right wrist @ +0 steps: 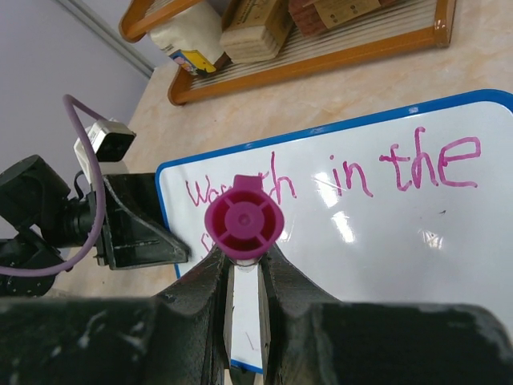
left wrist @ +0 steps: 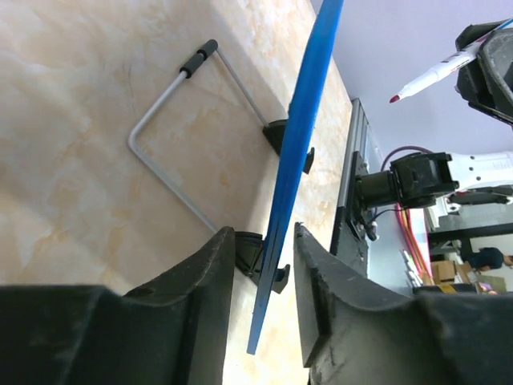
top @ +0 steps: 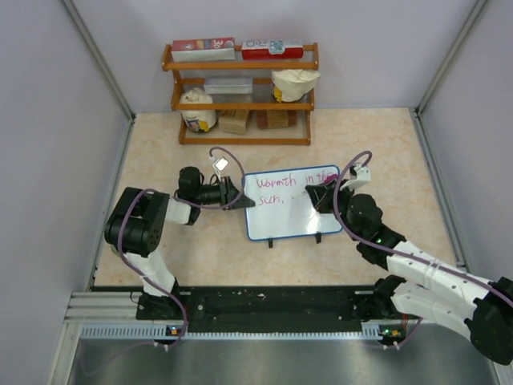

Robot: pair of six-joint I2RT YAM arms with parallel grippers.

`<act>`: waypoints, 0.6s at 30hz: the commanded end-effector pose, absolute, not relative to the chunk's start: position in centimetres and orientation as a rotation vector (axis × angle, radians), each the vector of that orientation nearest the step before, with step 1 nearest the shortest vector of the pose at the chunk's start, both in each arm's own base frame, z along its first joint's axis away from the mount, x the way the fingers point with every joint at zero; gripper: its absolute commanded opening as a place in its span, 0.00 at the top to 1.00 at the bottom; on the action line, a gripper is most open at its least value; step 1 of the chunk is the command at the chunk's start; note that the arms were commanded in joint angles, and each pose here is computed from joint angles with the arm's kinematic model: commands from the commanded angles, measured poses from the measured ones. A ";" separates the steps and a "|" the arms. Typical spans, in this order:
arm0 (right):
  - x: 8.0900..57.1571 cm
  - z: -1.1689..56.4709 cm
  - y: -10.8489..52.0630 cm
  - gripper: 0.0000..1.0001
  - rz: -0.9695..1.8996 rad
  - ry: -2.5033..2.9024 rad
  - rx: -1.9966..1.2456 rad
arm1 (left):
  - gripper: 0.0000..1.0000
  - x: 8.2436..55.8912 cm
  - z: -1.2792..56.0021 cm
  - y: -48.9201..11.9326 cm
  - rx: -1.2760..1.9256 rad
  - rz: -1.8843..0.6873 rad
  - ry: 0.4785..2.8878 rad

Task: Write a sentence on the whiteboard
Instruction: Place the whiteboard at the center of the board.

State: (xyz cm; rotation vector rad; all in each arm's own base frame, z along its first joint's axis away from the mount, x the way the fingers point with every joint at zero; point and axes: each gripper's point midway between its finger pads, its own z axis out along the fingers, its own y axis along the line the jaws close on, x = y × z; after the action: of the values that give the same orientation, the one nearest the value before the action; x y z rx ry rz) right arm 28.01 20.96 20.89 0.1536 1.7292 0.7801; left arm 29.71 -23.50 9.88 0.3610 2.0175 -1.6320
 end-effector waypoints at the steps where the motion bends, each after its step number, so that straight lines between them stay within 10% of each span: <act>1: 27.9 21.9 20.4 1.00 0.792 1.691 0.171 | 0.55 30.2 11.3 -22.8 0.386 -1.548 1.953; 13: 27.5 21.7 20.3 1.00 0.796 1.706 0.162 | 0.18 30.3 12.2 -21.3 0.356 -1.408 1.904; 14: 27.4 21.7 20.4 1.00 0.802 1.707 0.161 | 0.01 30.4 12.2 -21.2 0.354 -1.398 1.902; 18: 27.2 21.5 20.5 1.00 0.807 1.723 0.147 | 0.01 30.5 12.4 -20.6 0.330 -1.362 1.892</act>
State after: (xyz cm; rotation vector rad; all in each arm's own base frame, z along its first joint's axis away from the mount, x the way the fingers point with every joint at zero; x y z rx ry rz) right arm 27.36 20.54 20.44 0.1468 1.7485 0.7752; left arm 29.97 -21.33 11.22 0.3126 1.9603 -1.4369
